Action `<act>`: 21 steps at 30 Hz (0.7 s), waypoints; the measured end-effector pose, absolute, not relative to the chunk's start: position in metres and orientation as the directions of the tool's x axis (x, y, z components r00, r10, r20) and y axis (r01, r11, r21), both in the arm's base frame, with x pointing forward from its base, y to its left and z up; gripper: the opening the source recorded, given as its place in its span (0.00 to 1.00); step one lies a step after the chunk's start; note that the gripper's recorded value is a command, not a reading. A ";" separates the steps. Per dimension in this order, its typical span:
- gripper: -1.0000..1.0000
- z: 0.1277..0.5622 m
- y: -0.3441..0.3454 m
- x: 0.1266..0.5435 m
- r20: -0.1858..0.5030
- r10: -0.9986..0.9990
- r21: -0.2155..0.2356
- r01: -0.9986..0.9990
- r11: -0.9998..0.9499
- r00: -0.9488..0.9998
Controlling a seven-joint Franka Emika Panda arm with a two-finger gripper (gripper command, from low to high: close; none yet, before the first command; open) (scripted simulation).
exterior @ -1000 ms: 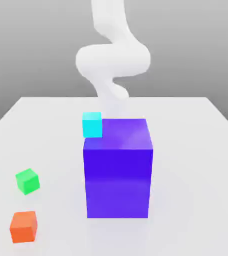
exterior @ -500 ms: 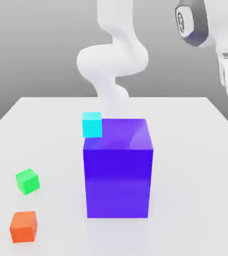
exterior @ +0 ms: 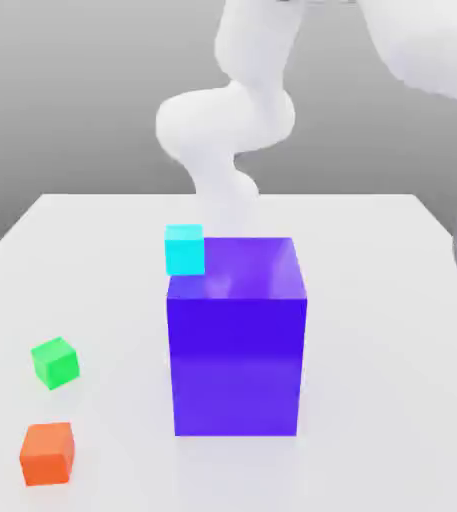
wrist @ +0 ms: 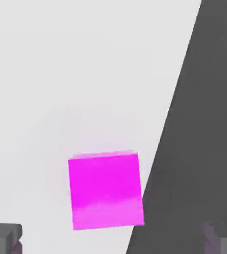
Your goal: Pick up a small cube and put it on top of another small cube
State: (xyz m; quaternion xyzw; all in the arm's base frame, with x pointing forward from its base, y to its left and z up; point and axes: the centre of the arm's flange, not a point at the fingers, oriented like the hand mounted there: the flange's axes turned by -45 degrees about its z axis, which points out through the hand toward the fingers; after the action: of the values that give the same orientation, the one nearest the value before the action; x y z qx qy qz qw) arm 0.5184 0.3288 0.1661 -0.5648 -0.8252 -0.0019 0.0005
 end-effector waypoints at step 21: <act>0.00 0.245 0.114 0.551 -0.090 0.936 -0.004 0.940 0.342 -0.341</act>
State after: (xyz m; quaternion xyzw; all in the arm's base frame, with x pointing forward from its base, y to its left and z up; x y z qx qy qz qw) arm 0.5515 0.1135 0.2448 -0.5728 -0.8185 0.0274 -0.0358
